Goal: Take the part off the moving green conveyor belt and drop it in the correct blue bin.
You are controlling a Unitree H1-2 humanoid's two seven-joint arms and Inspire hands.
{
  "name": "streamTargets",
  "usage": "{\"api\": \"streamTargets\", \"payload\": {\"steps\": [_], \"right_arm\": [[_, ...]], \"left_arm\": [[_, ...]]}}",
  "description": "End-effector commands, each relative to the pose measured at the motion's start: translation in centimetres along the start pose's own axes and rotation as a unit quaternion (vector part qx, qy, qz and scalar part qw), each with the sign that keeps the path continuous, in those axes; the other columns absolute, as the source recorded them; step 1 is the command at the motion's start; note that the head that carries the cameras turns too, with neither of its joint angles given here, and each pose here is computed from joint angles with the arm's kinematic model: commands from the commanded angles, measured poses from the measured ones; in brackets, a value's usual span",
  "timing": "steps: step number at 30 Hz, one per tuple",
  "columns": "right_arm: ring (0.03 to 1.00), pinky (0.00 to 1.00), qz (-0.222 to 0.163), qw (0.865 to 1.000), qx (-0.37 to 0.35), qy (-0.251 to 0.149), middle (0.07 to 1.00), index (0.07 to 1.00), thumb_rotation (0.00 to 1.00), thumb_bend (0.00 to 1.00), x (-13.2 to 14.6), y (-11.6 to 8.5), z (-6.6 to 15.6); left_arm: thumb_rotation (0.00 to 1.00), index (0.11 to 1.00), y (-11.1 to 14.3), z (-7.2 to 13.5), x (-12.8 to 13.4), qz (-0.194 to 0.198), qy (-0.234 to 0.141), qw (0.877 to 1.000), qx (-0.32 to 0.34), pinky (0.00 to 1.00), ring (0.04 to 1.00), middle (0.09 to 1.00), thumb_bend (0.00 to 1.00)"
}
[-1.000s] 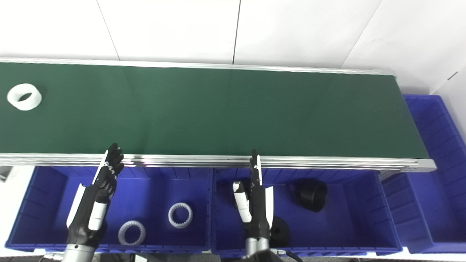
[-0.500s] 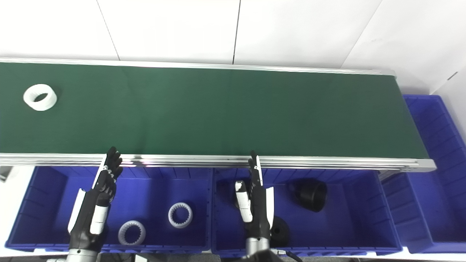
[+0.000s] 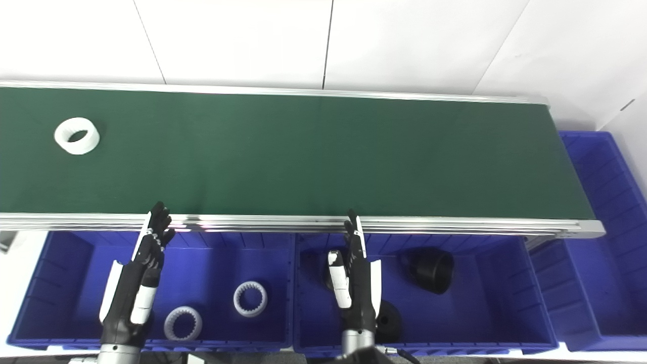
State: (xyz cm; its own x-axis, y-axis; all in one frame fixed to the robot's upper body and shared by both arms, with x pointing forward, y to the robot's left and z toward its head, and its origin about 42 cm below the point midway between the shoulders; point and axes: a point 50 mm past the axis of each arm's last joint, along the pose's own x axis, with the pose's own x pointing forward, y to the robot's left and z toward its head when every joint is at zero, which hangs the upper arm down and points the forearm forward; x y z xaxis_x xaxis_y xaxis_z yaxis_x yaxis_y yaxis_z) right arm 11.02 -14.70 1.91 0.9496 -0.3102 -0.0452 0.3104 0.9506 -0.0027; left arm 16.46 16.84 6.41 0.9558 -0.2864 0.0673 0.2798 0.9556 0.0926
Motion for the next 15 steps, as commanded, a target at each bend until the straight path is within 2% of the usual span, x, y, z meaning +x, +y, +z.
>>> {"api": "streamTargets", "payload": {"steps": [1,13,15], "right_arm": [[0.961,0.95,0.01,1.0,0.004,0.024,0.988,0.97,0.99,0.68,-1.9,0.4,-0.7],[0.976,0.96,0.013,0.999,-0.013,0.04,1.0,0.98,1.0,0.72,-1.6,-0.8,-1.9],[0.974,0.96,0.01,0.999,-0.012,0.043,0.996,0.971,1.0,0.71,-1.5,-0.9,-2.1]], "left_arm": [[0.96,1.0,-0.2,0.7,0.5,0.004,-0.026,1.0,-0.001,0.98,1.0,1.0,0.68],[0.9,1.0,-1.2,-1.0,0.6,-0.013,-0.029,0.999,-0.017,1.0,1.0,1.0,0.68],[0.88,1.0,-1.3,-1.1,0.7,-0.018,-0.029,0.999,-0.018,0.95,1.0,1.0,0.69]]}}
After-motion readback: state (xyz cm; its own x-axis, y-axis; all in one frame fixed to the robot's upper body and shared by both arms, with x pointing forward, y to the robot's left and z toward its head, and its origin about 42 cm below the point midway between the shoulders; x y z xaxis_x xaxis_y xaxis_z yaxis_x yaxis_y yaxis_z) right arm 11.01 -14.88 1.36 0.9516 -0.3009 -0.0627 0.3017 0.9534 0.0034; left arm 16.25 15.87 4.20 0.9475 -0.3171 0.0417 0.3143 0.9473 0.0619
